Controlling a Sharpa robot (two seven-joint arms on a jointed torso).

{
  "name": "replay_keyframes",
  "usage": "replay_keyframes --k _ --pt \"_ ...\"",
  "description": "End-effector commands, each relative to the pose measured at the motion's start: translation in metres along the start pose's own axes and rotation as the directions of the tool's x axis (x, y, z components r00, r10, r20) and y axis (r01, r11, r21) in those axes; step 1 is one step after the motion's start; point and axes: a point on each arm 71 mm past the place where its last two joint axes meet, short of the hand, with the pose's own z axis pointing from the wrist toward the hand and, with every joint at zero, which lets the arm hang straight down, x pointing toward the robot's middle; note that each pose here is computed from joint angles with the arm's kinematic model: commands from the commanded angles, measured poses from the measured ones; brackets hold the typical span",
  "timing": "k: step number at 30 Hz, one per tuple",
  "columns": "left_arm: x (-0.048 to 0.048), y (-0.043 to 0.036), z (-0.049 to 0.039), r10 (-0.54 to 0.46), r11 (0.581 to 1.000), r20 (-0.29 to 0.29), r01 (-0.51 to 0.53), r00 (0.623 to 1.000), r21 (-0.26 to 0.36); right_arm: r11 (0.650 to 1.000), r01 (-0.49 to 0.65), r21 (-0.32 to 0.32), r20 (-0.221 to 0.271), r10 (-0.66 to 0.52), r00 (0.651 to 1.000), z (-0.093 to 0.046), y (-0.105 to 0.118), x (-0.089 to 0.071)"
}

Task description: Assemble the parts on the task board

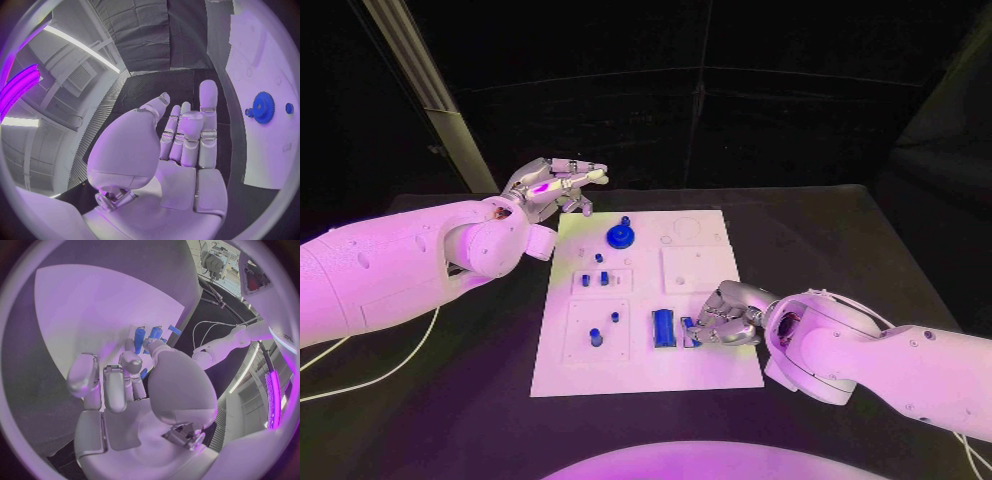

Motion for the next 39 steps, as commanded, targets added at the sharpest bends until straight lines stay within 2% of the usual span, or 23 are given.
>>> replay_keyframes --k 1,23,32,39 --pt "0.0022 -0.001 0.0006 -0.005 1.0 -0.018 0.005 1.0 0.003 1.0 -0.003 0.008 -0.028 0.004 1.0 0.0007 0.001 0.0023" --pt "0.0025 -0.0009 0.0005 -0.005 1.0 -0.021 0.005 1.0 0.0 1.0 0.004 -0.002 -0.014 -0.004 1.0 0.0033 0.0049 0.0028" --pt "0.0015 -0.0009 0.0001 -0.005 1.0 -0.019 0.005 1.0 0.0 0.998 0.034 -0.057 -0.077 -0.038 0.996 -0.0031 0.0025 0.0043" --pt "0.0021 -0.0008 0.0007 -0.005 1.0 -0.02 0.005 1.0 -0.001 0.997 0.063 -0.045 -0.082 -0.066 0.994 -0.0032 -0.0004 0.0038"
